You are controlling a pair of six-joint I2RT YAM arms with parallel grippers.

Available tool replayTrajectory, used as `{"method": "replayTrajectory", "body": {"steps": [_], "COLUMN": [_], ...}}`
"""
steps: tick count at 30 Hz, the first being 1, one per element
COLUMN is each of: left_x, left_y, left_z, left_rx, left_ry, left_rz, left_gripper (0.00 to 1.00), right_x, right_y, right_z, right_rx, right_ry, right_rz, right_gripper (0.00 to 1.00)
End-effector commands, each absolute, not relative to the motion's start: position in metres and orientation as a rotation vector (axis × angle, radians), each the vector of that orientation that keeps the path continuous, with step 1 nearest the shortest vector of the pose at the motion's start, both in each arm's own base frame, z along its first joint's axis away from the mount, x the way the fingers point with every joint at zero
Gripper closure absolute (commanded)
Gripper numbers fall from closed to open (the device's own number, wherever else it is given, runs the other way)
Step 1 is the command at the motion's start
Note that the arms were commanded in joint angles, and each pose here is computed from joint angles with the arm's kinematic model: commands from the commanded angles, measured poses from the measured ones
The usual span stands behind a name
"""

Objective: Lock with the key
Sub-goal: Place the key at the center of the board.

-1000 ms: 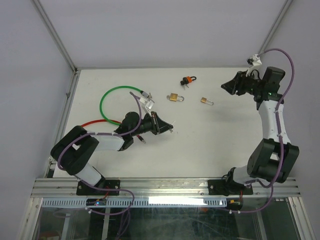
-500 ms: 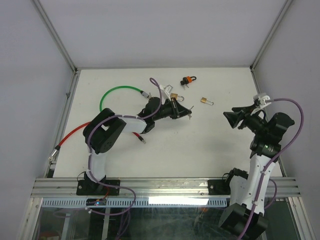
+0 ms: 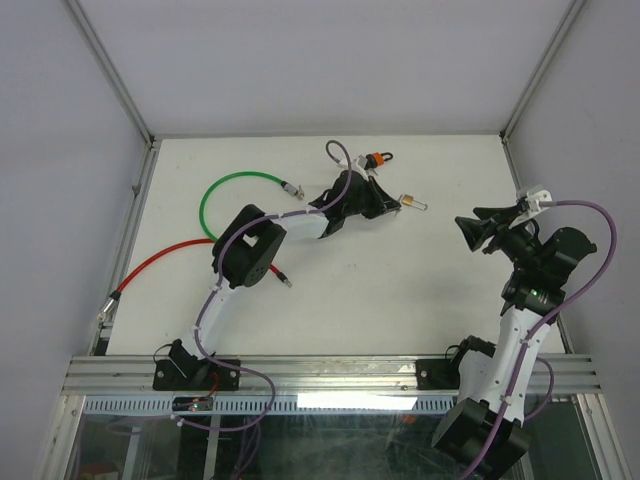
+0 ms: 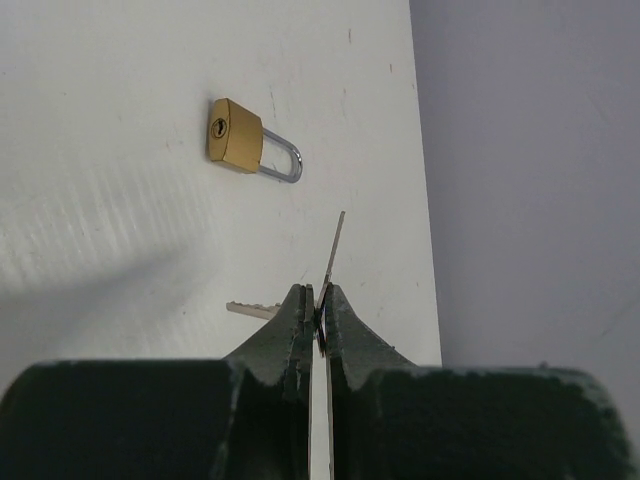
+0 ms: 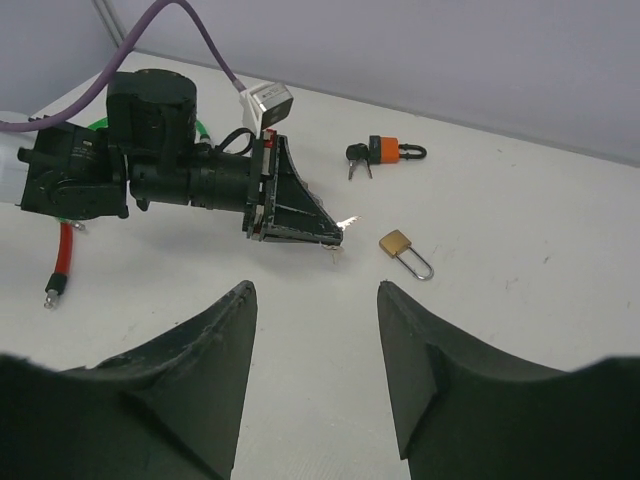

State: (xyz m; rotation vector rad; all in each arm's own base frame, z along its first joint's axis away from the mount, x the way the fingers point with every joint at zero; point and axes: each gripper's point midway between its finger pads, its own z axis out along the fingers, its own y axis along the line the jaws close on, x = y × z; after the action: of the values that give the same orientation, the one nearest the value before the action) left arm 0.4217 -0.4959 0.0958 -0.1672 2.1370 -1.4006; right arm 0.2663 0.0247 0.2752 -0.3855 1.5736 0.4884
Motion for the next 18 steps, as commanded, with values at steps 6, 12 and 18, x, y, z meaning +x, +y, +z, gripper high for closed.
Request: {"method": "replayTrajectory", "body": {"steps": [6,12,18], "left_x": [0.438,0.445,0.452], "left_y": [-0.532,-0.558,-0.564], "left_z": [0.109,0.11,0.124], "left_rx": [-0.232,-0.155,-0.063], "left_ry": [2.136,2.101,2.036], "left_rz": [-1.426,-1.498,-1.428], "left_gripper": [1.0,1.0,0.73], "right_x": [0.267,0.264,0.265], "right_y": [0.021,0.022,0.018], "right_z": [0.282,0.286,0.284], "right_rx": [-0.403,-0.409,-0.402], "right_ry": [1.539,1.527,1.528], "right_rz": [0.46,0.442,0.435], "right_gripper": [0.46,0.46,0.46]}}
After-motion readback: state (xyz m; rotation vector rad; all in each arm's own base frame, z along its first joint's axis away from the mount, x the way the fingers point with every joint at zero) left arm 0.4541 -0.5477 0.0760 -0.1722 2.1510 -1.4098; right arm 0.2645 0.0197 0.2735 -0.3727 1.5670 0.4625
